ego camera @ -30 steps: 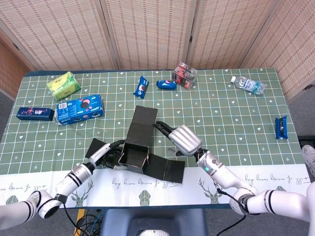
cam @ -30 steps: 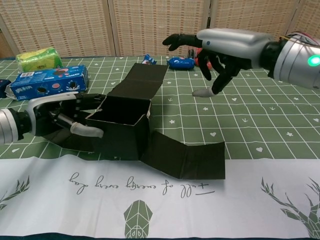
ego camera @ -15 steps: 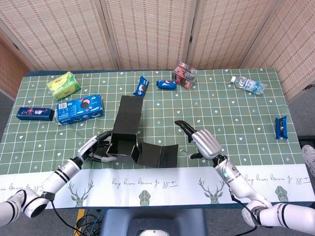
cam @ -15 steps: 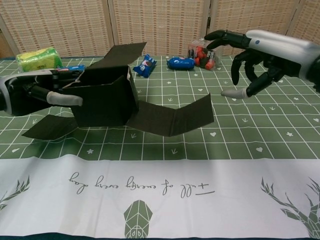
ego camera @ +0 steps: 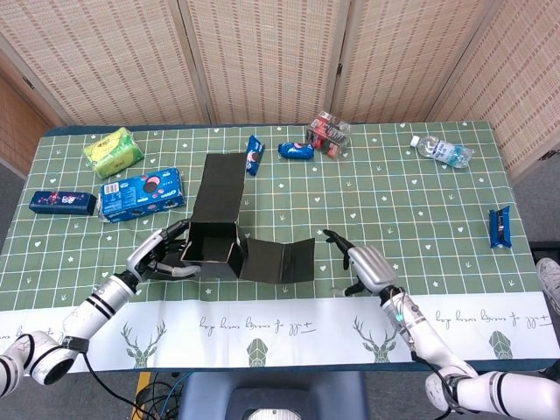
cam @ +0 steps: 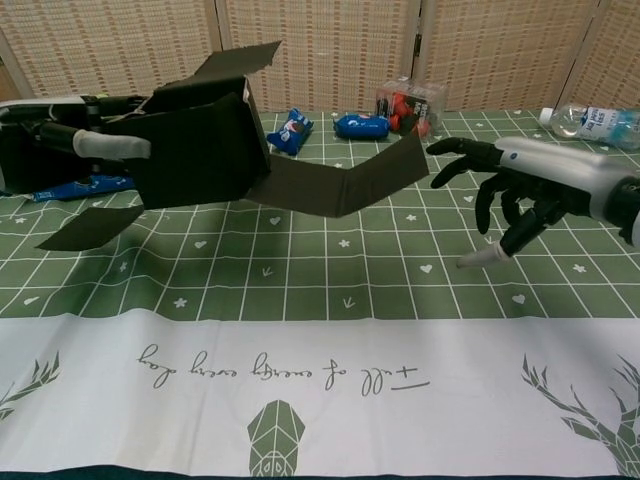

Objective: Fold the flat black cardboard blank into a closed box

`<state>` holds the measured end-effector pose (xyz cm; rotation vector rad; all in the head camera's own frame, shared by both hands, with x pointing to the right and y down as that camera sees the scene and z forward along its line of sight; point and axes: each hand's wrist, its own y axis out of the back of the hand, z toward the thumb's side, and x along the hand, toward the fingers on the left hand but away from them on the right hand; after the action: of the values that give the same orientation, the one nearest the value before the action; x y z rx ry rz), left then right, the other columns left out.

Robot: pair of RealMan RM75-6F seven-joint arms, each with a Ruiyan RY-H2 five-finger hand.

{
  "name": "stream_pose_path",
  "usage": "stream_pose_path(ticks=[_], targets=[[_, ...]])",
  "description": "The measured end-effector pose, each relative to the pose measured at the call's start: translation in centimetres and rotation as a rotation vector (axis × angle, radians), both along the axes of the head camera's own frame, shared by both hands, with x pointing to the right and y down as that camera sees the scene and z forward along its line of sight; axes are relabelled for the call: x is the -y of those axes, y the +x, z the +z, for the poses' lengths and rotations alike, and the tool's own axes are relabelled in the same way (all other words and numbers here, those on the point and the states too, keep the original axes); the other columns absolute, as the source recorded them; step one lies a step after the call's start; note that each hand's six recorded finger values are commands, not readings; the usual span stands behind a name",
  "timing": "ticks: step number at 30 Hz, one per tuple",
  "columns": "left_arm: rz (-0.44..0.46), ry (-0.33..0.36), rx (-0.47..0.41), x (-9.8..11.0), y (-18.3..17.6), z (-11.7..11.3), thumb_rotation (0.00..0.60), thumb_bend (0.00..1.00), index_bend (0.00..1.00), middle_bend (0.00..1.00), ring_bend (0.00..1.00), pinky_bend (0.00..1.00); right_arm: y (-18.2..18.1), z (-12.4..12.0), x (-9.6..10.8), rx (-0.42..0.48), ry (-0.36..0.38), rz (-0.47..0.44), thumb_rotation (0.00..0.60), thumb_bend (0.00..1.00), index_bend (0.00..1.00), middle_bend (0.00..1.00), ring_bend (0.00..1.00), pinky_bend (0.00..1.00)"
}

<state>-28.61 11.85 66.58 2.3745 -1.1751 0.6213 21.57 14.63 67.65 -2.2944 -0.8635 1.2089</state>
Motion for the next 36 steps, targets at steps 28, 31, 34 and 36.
stream_pose_path(ticks=[28, 31, 34, 36], targets=[[0.0, -0.009, 0.011, -0.2, 0.5, -0.4, 0.6, 0.17, 0.19, 0.17, 0.48, 0.47, -8.7, 1.2, -0.1, 0.105, 0.047, 0.025, 0.6, 0.1, 0.02, 0.32, 0.59, 0.68], [0.006, -0.015, 0.017, -0.4, 0.5, -0.1, 0.6, 0.17, 0.19, 0.17, 0.48, 0.47, -9.1, 0.2, 0.3, 0.128, 0.135, 0.024, 0.6, 0.1, 0.06, 0.34, 0.59, 0.68], [0.013, -0.019, 0.017, -0.6, 0.7, 0.1, 0.6, 0.17, 0.19, 0.17, 0.48, 0.47, -9.5, -0.7, 0.5, 0.154, 0.217, 0.024, 0.6, 0.1, 0.09, 0.35, 0.59, 0.68], [0.02, -0.022, 0.018, -0.8, 0.7, 0.3, 0.6, 0.17, 0.19, 0.17, 0.48, 0.46, -9.7, -1.1, 0.6, 0.162, 0.263, 0.023, 0.6, 0.1, 0.1, 0.36, 0.59, 0.68]])
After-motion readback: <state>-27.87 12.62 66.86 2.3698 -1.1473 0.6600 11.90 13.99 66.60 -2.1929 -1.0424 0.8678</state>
